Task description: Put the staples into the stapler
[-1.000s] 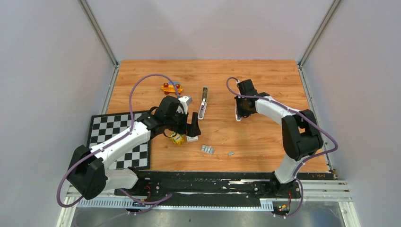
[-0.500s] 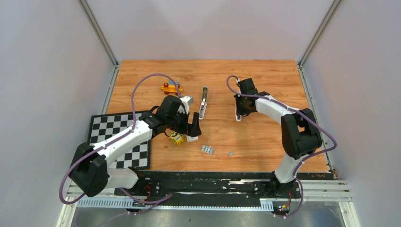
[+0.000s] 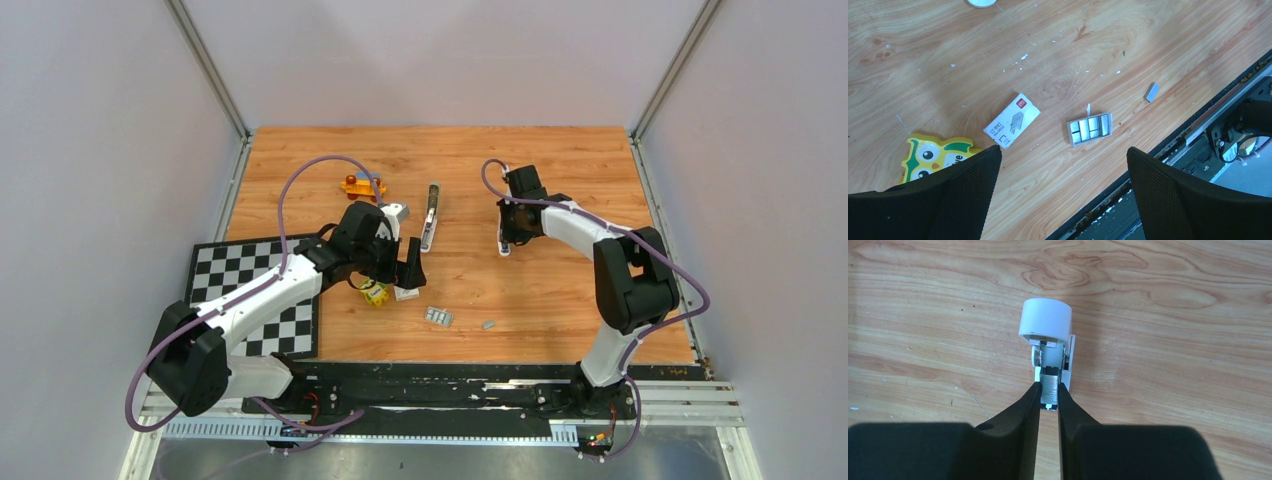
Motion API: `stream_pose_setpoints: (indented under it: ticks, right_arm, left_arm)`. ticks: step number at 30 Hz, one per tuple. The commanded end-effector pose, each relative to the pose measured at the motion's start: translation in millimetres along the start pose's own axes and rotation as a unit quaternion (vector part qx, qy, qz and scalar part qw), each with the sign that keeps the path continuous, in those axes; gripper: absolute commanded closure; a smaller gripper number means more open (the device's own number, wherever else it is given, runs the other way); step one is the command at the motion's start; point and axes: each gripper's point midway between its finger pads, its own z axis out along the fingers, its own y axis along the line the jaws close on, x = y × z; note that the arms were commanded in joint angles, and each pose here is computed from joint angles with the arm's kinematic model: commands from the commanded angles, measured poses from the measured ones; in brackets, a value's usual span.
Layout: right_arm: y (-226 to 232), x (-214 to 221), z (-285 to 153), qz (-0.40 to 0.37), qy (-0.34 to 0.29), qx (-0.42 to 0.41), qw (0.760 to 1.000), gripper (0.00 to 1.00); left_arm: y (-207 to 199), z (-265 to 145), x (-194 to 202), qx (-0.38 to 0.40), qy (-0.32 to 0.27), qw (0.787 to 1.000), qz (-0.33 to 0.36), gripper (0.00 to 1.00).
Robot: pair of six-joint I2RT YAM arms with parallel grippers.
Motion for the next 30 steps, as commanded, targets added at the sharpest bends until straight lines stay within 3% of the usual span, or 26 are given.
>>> stream_pose_setpoints:
  ticks: [1, 30]
  right_arm:
    - [-4, -2, 4, 0.013, 0.002, -0.004, 1.0, 0.82]
    - [-8, 9, 13, 0.021, 0.019, 0.0, 1.0, 0.82]
  left_arm:
    - [-4, 0, -10, 0.009, -0.009, 1.0, 0.006, 0.03]
    - [-3, 0, -8, 0.007, -0.008, 1.0, 0.008, 0.03]
